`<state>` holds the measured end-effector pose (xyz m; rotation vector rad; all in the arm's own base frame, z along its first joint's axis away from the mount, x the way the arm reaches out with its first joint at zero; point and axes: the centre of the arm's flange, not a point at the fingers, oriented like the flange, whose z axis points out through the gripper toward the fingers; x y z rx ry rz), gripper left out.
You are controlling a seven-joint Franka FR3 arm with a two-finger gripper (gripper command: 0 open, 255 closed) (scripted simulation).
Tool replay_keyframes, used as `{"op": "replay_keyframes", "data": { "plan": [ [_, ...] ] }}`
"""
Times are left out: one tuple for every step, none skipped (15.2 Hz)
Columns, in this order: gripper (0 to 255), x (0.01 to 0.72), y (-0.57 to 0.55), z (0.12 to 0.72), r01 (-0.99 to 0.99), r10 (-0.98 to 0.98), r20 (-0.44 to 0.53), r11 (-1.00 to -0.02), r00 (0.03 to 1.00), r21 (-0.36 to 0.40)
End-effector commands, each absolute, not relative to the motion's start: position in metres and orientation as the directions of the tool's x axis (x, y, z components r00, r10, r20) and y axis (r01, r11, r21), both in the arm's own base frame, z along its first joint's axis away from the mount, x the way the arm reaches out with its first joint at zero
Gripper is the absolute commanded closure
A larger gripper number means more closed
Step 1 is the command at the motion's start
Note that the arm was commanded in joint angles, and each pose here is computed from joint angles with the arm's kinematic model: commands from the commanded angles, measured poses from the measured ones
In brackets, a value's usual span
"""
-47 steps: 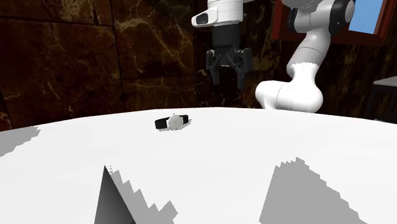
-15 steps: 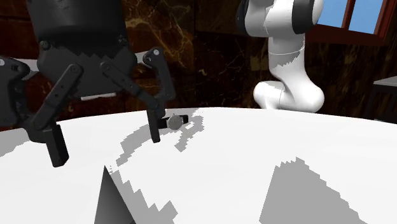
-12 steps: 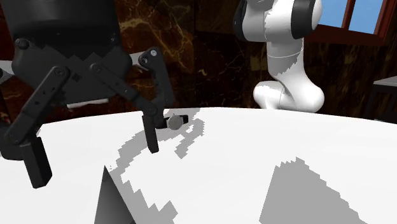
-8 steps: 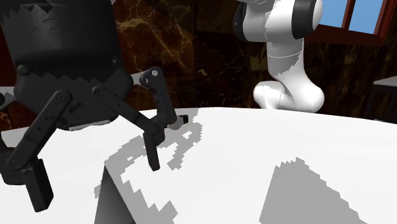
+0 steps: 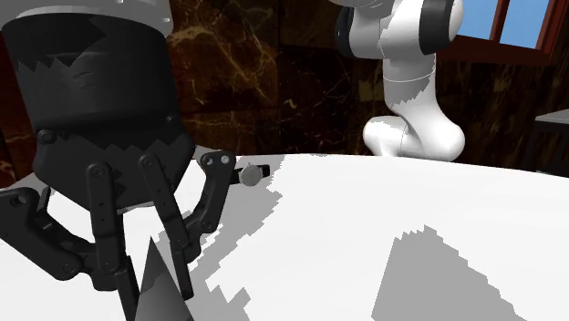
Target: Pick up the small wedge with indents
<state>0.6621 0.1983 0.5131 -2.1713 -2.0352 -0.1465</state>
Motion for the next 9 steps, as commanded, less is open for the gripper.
{"op": "replay_keyframes", "data": {
  "plan": [
    [255, 0.662, 0.198, 0.513, 0.997, 0.981, 0.181, -0.060, 0.068, -0.051],
    [255, 0.662, 0.198, 0.513, 0.997, 0.981, 0.181, -0.060, 0.068, -0.051],
    [255, 0.662, 0.198, 0.513, 0.997, 0.981, 0.181, -0.060, 0.068, -0.051],
    [255, 0.662, 0.198, 0.513, 0.997, 0.981, 0.181, -0.060, 0.068, -0.051],
    [255, 0.662, 0.198, 0.513, 0.997, 0.981, 0.181, -0.060, 0.068, -0.051],
    [255, 0.662, 0.198, 0.513, 0.997, 0.981, 0.181, -0.060, 0.068, -0.051],
    [255, 0.662, 0.198, 0.518, 0.997, 0.981, 0.181, -0.060, 0.068, -0.051],
    [255, 0.662, 0.198, 0.524, 0.997, 0.981, 0.181, -0.060, 0.068, -0.051],
    [255, 0.662, 0.198, 0.529, 0.997, 0.981, 0.181, -0.060, 0.068, -0.051]
  ]
}}
